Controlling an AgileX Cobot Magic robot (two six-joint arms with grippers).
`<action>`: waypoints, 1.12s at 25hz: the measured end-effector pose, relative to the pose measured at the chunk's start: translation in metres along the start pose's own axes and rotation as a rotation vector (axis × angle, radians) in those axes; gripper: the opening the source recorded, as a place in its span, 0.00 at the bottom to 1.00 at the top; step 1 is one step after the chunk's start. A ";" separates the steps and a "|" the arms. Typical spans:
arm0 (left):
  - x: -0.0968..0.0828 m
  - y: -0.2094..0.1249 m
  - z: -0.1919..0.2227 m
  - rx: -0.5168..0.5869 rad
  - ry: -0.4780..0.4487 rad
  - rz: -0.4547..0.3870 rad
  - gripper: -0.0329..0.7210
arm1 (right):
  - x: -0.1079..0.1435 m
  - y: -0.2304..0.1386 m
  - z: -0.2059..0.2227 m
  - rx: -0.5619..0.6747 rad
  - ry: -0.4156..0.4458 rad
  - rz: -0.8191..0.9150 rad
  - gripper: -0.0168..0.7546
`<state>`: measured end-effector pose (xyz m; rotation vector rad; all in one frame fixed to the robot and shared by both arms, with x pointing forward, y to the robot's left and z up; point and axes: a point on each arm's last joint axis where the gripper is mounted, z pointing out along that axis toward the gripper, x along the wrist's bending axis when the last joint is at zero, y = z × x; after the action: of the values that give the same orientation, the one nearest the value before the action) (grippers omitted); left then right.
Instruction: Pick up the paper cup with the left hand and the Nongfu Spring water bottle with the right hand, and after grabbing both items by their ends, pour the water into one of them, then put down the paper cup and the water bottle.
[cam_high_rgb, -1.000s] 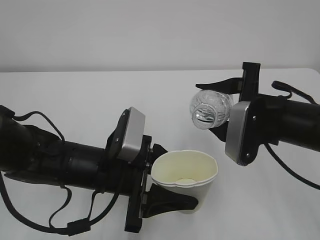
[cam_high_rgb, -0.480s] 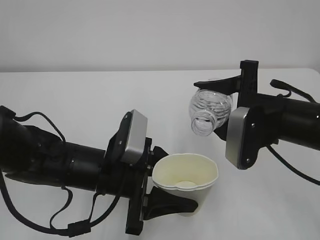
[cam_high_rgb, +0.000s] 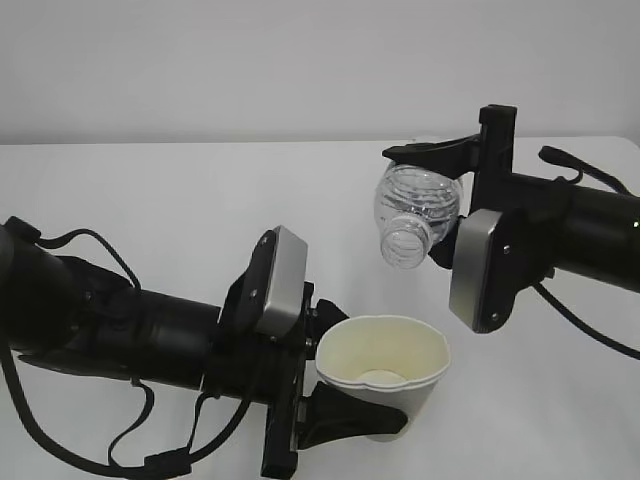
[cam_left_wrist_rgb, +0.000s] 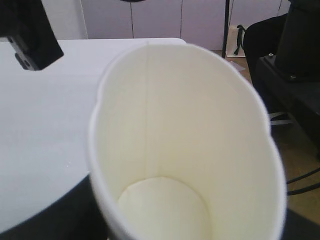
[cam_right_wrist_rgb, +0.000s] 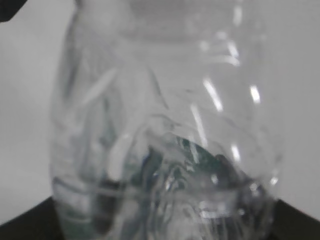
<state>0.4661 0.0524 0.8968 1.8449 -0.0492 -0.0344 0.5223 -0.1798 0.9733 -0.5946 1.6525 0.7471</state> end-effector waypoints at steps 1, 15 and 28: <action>0.000 0.000 0.000 0.004 0.004 -0.001 0.60 | -0.001 0.000 0.000 -0.004 -0.006 -0.005 0.62; 0.002 0.000 0.000 -0.004 0.026 -0.013 0.60 | -0.002 0.001 0.000 -0.011 -0.018 -0.100 0.62; 0.002 0.000 0.000 -0.003 0.024 -0.012 0.60 | -0.005 0.001 0.000 -0.011 -0.060 -0.157 0.62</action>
<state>0.4683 0.0523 0.8971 1.8419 -0.0208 -0.0208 0.5223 -0.1790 0.9788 -0.6948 1.5279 0.6532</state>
